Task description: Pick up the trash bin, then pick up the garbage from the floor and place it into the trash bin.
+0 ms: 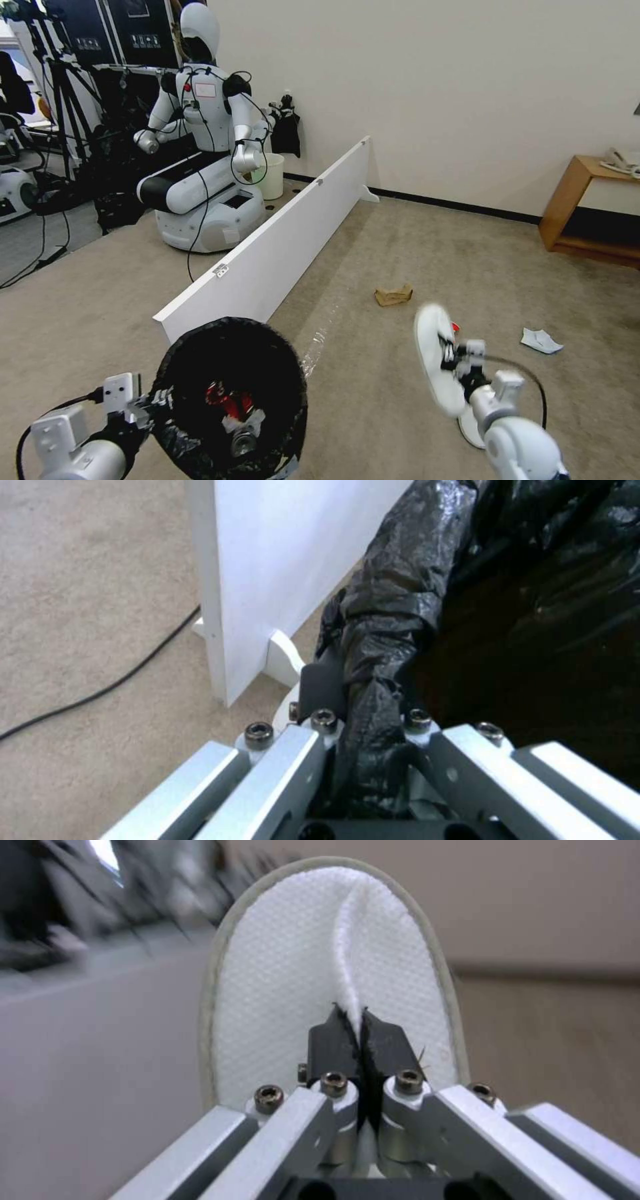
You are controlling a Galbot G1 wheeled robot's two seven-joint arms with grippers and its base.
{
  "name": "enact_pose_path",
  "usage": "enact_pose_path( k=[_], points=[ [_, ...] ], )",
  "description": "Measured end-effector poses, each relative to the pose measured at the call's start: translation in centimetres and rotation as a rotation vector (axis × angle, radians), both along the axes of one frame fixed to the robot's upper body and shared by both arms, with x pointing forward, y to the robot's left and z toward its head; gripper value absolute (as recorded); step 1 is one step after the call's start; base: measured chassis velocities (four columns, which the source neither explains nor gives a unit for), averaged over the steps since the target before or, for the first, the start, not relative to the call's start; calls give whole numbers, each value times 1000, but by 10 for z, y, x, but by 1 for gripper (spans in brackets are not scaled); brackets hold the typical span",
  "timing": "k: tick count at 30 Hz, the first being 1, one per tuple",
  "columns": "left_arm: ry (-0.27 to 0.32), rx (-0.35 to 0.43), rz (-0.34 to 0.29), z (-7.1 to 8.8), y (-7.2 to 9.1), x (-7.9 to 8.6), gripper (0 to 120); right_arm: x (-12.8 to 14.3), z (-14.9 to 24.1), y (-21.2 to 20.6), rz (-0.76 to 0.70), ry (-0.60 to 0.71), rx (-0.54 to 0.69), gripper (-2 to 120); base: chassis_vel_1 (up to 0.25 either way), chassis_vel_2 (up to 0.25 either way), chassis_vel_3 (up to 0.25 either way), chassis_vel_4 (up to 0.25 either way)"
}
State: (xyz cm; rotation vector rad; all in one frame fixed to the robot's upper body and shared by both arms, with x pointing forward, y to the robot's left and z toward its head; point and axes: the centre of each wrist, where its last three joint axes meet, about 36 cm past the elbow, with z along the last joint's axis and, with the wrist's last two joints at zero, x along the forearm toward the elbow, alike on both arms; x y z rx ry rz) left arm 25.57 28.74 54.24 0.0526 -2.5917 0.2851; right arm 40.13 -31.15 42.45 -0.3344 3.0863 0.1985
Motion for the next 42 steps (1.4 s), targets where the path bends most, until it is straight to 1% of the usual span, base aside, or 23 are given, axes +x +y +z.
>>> enact_pose_path(
  k=[1, 3, 4, 6, 7, 8, 9, 10, 11, 13, 16, 18, 19, 21, 22, 23, 25, 26, 28, 29, 35, 40, 42],
  points=[
    [0, 0, 0, 0, 0, 0, 1, 0, 0, 0, 0, 0, 0, 0, 0, 0, 0, 0],
    [3, 1, -23, -1, -2, 3, 1, 4, 38, 2, 102, -116, 25, 0, 0, 0, 0, 0],
    [3, 1, -23, -1, -2, 3, 1, 4, 38, 2, 102, -116, 25, 0, 0, 0, 0, 0],
    [4, 7, -50, -2, -4, 8, 1, 7, 76, 9, 220, -216, 98, 0, 0, 0, 0, 0],
    [4, 7, -50, -2, -4, 8, 1, 7, 76, 9, 220, -216, 98, 0, 0, 0, 0, 0],
    [1, 12, -62, -2, -5, 11, 1, 9, 94, 13, 292, -267, 137, 0, 0, 0, 0, 0],
    [1, 12, -62, -2, -5, 11, 1, 9, 94, 13, 292, -267, 137, 0, 0, 0, 0, 0],
    [-6, 12, -75, -1, -4, 15, 1, 13, 107, 18, 357, -325, 159, 0, 0, 0, 0, 0],
    [-6, 12, -75, -1, -4, 15, 1, 13, 107, 18, 357, -325, 159, 0, 0, 0, 0, 0],
    [-15, 8, -91, 1, -4, 22, 1, 22, 120, 24, 427, -394, 171, 0, 0, 0, 0, 0],
    [-15, 5, -100, 0, -4, 26, 1, 28, 128, 32, 491, -428, 200, 0, 0, 0, 0, 0],
    [6, -3, -118, -5, -8, 30, 1, 46, 146, 56, 640, -494, 298, 0, 0, 0, 0, 0],
    [6, -3, -118, -5, -8, 30, 1, 46, 146, 56, 640, -494, 298, 0, 0, 0, 0, 0],
    [20, -10, -121, -8, -8, 31, 1, 64, 158, 82, 798, -547, 373, 0, 0, 0, 0, 0],
    [30, -23, -118, -8, -7, 30, 1, 72, 160, 96, 889, -566, 403, 0, 0, 0, 0, 0],
    [30, -23, -118, -8, -7, 30, 1, 72, 160, 96, 889, -566, 403, 0, 0, 0, 0, 0],
    [57, -73, -105, -5, -1, 28, 1, 82, 158, 123, 1049, -575, 470, 0, 0, 0, 0, 0],
    [57, -73, -105, -5, -1, 28, 1, 82, 158, 123, 1049, -575, 470, 0, 0, 0, 0, 0],
    [72, -84, -102, -3, 3, 28, 1, 87, 151, 140, 1131, -567, 500, 0, 0, 0, 0, 0],
    [72, -84, -102, -3, 3, 28, 1, 87, 151, 140, 1131, -567, 500, 0, 0, 0, 0, 0],
    [78, -79, -90, 1, 9, 29, 1, 84, 119, 190, 1280, -513, 576, 0, 0, 0, 0, 0],
    [80, -91, -80, 4, 10, 29, 1, 82, 106, 212, 1341, -499, 608, 0, 0, 0, 0, 0],
    [80, -91, -80, 4, 10, 29, 1, 82, 106, 212, 1341, -499, 608, 0, 0, 0, 0, 0]
  ],
)
